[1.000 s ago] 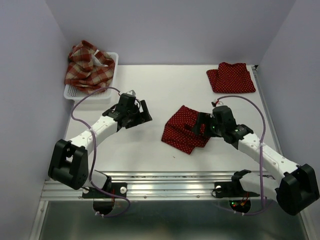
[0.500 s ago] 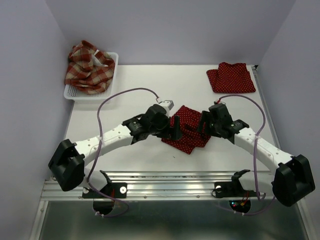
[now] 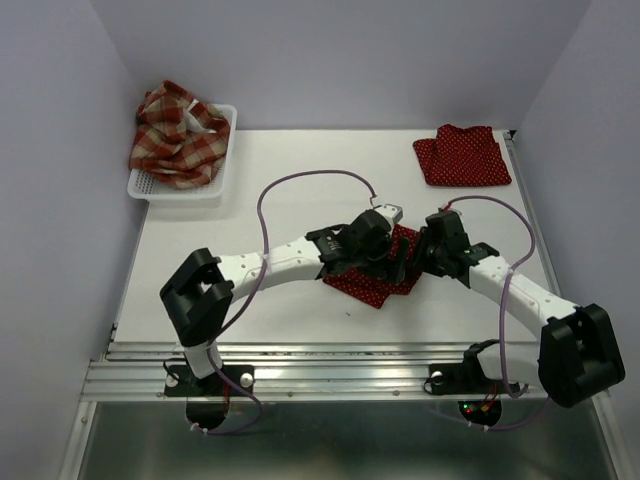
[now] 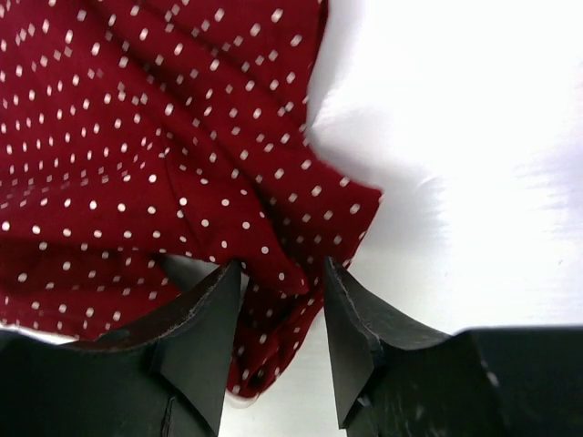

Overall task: Fold and stack the skirts
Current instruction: Fold the skirt

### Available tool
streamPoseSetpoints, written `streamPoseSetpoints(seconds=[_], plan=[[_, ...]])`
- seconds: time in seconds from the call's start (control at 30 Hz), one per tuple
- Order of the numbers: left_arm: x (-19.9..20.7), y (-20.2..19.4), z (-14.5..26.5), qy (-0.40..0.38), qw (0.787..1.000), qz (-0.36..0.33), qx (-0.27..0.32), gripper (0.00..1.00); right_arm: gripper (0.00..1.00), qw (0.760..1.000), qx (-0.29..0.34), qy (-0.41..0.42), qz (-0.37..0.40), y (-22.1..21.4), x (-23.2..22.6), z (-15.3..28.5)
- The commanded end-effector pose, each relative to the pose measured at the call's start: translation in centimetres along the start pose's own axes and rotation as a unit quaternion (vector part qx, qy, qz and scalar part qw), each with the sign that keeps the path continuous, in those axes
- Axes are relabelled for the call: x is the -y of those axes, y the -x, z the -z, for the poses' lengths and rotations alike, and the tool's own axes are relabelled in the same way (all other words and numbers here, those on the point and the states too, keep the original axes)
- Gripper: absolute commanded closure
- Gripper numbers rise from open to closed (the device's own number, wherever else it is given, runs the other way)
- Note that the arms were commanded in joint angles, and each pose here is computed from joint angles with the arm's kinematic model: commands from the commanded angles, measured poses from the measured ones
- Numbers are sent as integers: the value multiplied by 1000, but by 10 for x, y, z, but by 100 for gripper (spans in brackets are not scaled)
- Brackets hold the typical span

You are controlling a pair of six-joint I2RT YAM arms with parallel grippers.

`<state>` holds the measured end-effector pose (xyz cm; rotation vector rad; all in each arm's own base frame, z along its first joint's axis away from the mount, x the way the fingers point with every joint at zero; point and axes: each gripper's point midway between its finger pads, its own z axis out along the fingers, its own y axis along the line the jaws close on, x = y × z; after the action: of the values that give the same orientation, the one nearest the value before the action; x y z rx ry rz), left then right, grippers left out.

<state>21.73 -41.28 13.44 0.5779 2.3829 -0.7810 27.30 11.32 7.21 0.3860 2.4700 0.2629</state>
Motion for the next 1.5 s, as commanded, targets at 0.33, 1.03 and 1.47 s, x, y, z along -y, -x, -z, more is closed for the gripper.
streamPoseSetpoints(seconds=[0.33,1.03,1.47], plan=[[2,13,-25,29,999,-7,-15,4,72,997,34,68,10,32,-16,-23],[23,19,-63,44,996,69,-28,8,99,990,46,133,22,68,-30,-18],[-10,1,-89,164,977,131,-43,7,99,987,55,149,16,75,-35,-8]])
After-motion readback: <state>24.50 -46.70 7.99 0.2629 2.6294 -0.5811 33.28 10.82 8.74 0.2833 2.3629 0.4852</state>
